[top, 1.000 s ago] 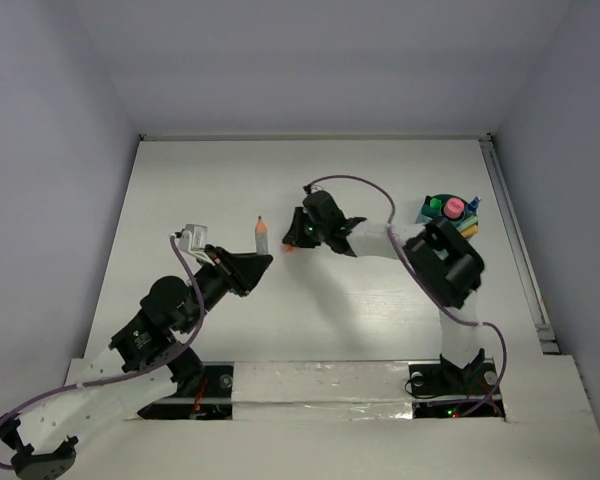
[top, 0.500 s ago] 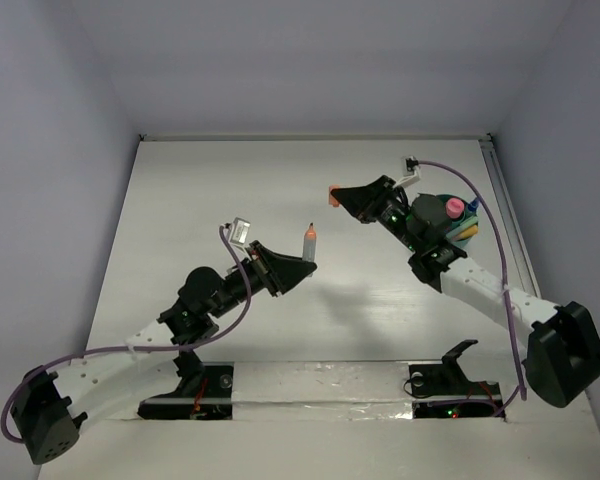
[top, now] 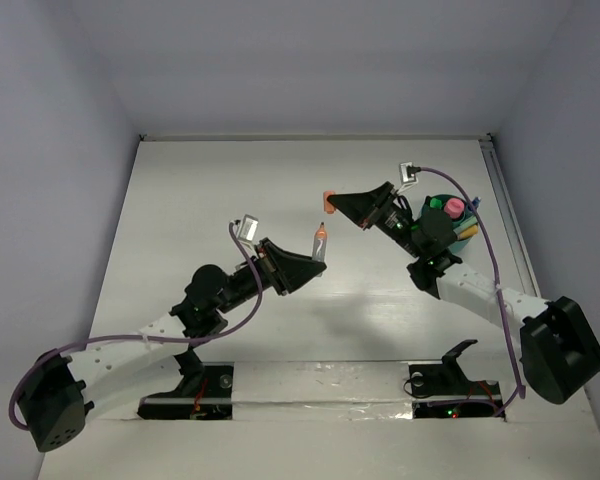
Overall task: Sort the stationery into containers
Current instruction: Close the pen cap on the pen.
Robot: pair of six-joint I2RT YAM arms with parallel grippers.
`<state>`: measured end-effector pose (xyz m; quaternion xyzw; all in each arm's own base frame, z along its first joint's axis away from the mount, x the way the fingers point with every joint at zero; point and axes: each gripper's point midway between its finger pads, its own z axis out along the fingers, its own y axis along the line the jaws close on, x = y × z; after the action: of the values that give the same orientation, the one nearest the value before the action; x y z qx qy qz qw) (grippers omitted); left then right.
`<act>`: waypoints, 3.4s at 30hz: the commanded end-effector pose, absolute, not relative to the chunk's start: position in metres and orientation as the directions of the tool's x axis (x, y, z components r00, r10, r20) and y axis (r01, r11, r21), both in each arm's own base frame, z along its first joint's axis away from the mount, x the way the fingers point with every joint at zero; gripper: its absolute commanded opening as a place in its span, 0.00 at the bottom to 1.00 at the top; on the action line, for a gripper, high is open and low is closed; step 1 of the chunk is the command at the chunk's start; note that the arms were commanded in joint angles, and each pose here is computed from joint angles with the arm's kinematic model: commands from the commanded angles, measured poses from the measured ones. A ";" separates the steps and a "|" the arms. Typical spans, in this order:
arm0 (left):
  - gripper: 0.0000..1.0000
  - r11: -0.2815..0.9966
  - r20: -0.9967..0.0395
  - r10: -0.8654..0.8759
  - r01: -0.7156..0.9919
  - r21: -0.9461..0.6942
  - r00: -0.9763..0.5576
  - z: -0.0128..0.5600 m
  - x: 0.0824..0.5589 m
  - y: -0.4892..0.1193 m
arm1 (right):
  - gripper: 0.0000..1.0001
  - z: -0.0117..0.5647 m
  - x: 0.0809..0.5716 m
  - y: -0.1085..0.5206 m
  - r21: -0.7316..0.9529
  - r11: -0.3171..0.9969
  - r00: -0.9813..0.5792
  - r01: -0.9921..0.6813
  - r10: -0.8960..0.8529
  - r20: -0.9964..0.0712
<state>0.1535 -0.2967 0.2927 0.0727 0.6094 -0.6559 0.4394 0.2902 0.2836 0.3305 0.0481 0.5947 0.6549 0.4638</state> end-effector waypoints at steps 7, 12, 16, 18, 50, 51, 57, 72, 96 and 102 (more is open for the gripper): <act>0.00 0.034 -0.620 -0.527 0.715 -0.699 -0.581 0.324 0.147 -0.299 | 0.00 0.380 0.259 0.278 0.738 -0.010 -0.545 -0.675 0.681 -0.489; 0.00 0.037 -0.623 -0.526 0.716 -0.697 -0.580 0.325 0.148 -0.300 | 0.00 0.382 0.254 0.277 0.728 -0.024 -0.546 -0.686 0.677 -0.493; 0.00 0.037 -0.623 -0.526 0.716 -0.697 -0.580 0.325 0.149 -0.301 | 0.00 0.383 0.252 0.280 0.724 -0.032 -0.552 -0.689 0.670 -0.496; 0.00 0.037 -0.623 -0.526 0.716 -0.697 -0.580 0.325 0.149 -0.301 | 0.00 0.381 0.252 0.281 0.726 -0.034 -0.557 -0.687 0.666 -0.496; 0.00 0.059 -0.627 -0.524 0.709 -0.702 -0.577 0.316 0.145 -0.293 | 0.00 0.385 0.238 0.299 0.693 -0.048 -0.543 -0.719 0.661 -0.518; 0.00 0.061 -0.626 -0.521 0.706 -0.706 -0.580 0.314 0.145 -0.293 | 0.00 0.386 0.239 0.299 0.692 -0.047 -0.542 -0.720 0.660 -0.520; 0.00 0.064 -0.624 -0.512 0.698 -0.713 -0.591 0.308 0.145 -0.293 | 0.00 0.392 0.238 0.299 0.681 -0.053 -0.534 -0.730 0.666 -0.521; 0.00 0.081 -0.629 -0.516 0.697 -0.712 -0.582 0.306 0.147 -0.293 | 0.00 0.396 0.232 0.295 0.662 -0.063 -0.523 -0.747 0.671 -0.526; 0.00 0.135 -0.664 -0.556 0.734 -0.666 -0.500 0.332 0.159 -0.290 | 0.00 0.377 0.234 0.297 0.682 -0.053 -0.539 -0.729 0.659 -0.525; 0.00 0.133 -0.671 -0.563 0.748 -0.650 -0.483 0.343 0.163 -0.295 | 0.00 0.374 0.226 0.305 0.683 -0.071 -0.558 -0.727 0.640 -0.528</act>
<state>0.1645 -0.2964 0.2942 0.0735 0.6160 -0.6310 0.4658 0.2395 0.3021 0.3611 -0.0214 0.5238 0.7182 0.4576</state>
